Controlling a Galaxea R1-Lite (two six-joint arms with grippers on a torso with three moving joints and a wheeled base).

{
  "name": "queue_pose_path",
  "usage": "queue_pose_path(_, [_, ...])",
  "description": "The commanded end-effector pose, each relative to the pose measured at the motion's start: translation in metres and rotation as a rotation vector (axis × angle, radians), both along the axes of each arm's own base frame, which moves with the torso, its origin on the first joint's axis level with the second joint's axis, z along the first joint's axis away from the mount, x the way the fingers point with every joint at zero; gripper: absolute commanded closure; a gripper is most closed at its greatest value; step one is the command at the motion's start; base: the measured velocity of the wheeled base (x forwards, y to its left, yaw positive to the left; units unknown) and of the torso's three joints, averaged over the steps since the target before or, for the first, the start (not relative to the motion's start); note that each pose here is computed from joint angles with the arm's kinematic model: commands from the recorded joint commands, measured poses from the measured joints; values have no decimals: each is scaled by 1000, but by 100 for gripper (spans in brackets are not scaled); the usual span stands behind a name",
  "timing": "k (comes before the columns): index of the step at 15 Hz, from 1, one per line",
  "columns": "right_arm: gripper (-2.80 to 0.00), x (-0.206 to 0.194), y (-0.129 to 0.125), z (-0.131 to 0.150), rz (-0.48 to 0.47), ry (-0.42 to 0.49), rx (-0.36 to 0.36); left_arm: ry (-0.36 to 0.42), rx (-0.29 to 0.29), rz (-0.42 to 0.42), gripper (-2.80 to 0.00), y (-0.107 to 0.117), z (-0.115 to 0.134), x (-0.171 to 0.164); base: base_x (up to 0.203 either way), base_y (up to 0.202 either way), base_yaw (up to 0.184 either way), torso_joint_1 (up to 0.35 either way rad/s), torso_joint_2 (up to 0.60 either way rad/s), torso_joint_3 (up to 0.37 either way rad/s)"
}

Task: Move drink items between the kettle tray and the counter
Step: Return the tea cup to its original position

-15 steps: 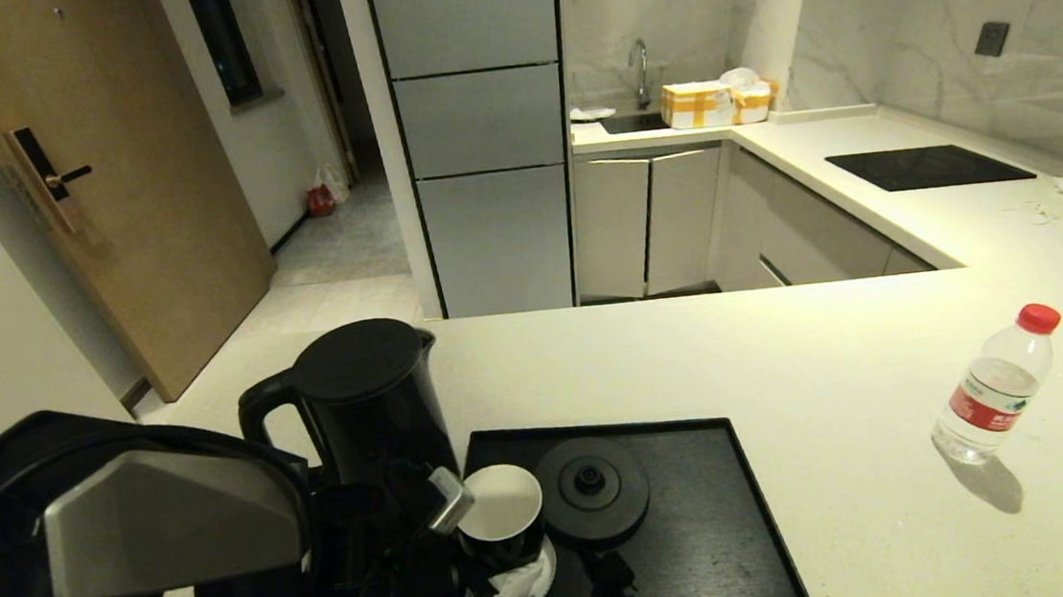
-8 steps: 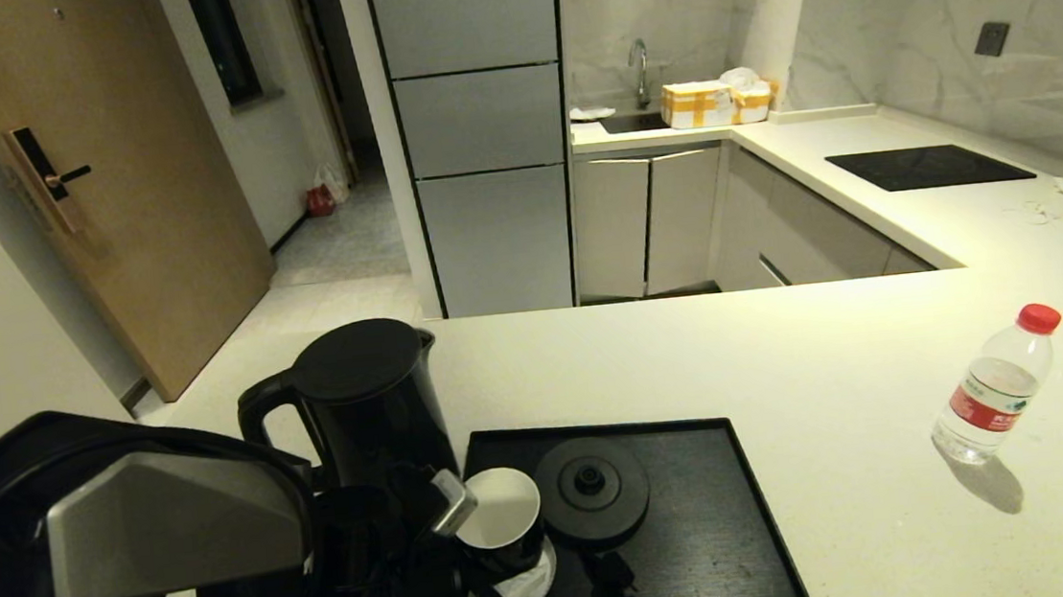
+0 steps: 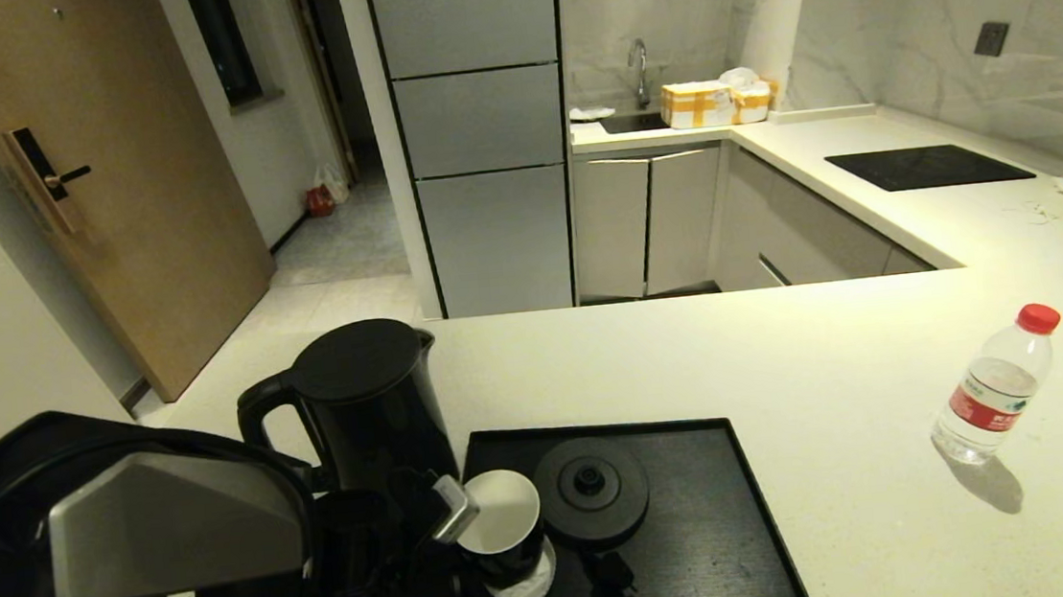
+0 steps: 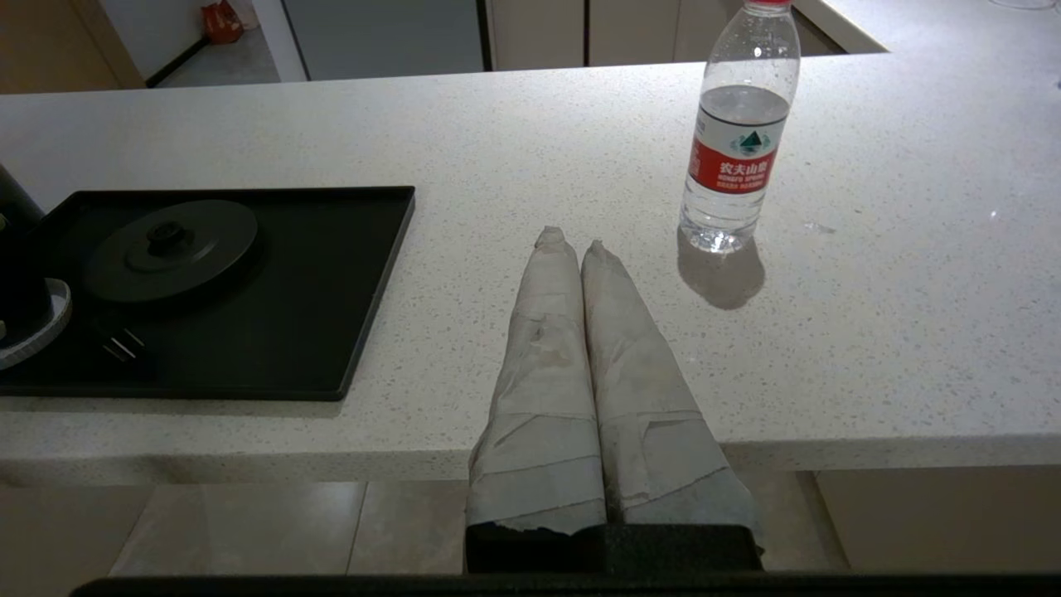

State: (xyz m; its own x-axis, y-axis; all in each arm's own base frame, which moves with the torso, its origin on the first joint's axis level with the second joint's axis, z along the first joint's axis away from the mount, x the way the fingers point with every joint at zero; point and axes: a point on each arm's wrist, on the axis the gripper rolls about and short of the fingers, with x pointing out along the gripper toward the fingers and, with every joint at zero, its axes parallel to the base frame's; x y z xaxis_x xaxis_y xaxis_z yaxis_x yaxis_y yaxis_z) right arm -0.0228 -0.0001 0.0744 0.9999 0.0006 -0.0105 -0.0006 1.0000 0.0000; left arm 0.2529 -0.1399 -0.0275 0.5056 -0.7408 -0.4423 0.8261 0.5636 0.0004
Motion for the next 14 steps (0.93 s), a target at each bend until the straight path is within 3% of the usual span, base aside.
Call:
queue_pose_path(1, [0,0,0,-1,1,3,0,8,3,-3,-280,1,0,-3,0,0,0,0,0,0])
queue_pose_path(14, [0,0,0,-1,1,3,0,5,13,6,-280,1,3,-8,0,0,0,0,0,0])
